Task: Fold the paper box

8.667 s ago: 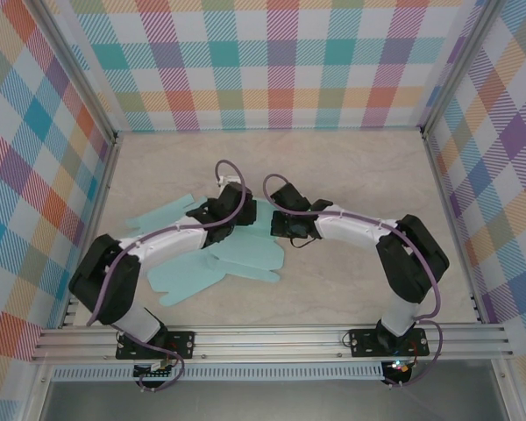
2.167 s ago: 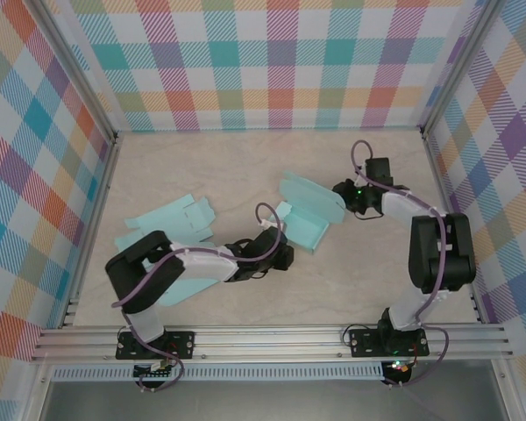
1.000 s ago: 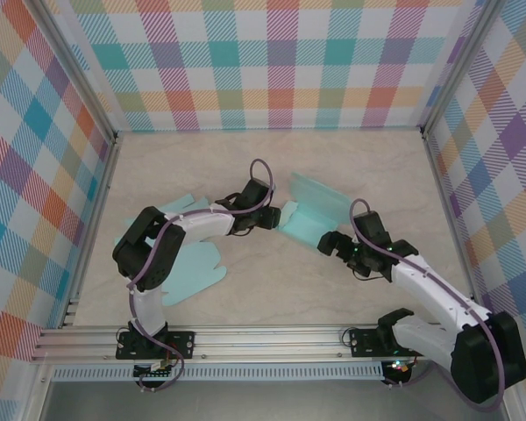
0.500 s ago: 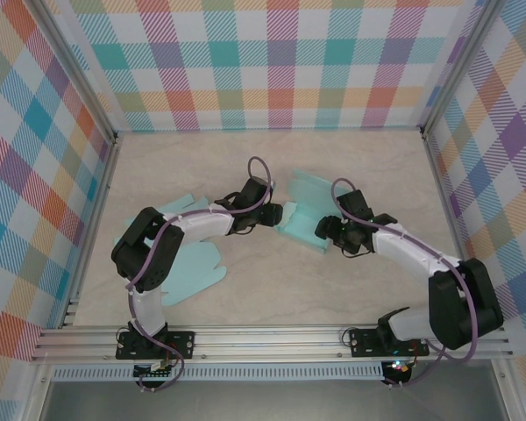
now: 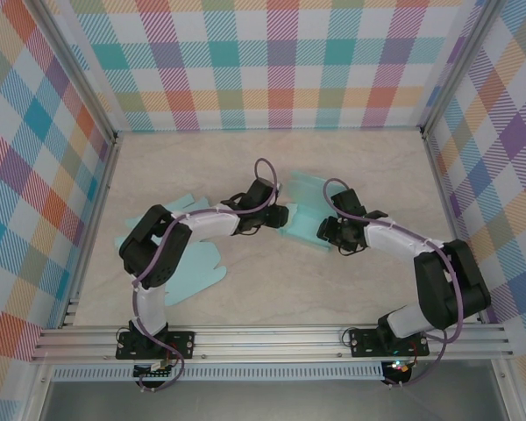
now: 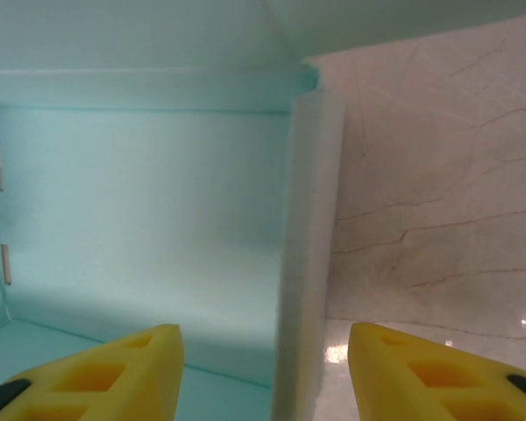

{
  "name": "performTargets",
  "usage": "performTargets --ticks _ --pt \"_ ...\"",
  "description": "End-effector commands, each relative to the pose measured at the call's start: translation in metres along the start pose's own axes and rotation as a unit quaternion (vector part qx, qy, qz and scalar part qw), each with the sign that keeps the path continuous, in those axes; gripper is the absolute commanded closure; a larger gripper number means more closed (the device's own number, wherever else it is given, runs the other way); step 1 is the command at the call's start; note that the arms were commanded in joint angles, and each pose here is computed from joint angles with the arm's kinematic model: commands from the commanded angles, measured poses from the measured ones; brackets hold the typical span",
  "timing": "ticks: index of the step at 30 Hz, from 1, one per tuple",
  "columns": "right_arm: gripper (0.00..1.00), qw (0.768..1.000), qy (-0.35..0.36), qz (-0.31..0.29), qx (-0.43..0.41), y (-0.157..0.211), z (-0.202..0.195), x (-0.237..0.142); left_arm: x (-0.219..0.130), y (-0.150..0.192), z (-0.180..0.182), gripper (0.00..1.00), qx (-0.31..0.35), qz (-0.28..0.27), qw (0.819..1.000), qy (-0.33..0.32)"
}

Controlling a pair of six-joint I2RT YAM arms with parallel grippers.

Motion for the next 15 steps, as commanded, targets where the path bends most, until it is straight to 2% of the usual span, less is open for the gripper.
performTargets --ticks 1,9,15 --pt "0.49 1.0 -0.009 -0.013 -0.017 -0.009 0.008 0.004 0.009 -0.002 -0.011 0.5 0.002 0.001 1.0 0.002" --pt "0.57 0.999 -0.014 -0.003 -0.03 -0.006 0.009 0.012 0.017 0.002 -0.018 0.54 -0.004 0.005 1.0 -0.003" --pt "0.6 0.999 -0.017 0.002 -0.037 -0.006 0.009 0.015 0.022 0.012 -0.024 0.58 0.015 0.016 1.0 -0.022"
Point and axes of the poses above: each hand's point on the last joint's axis, 136 mm out from that joint toward the fingers, its own x axis out along the fingers, its own z axis along the line the jaws close on, y = z × x, the point moved 8 cm from there along -x, back along the fingers, and after that the axes turned 5 degrees about -x, right-handed, at the moved point
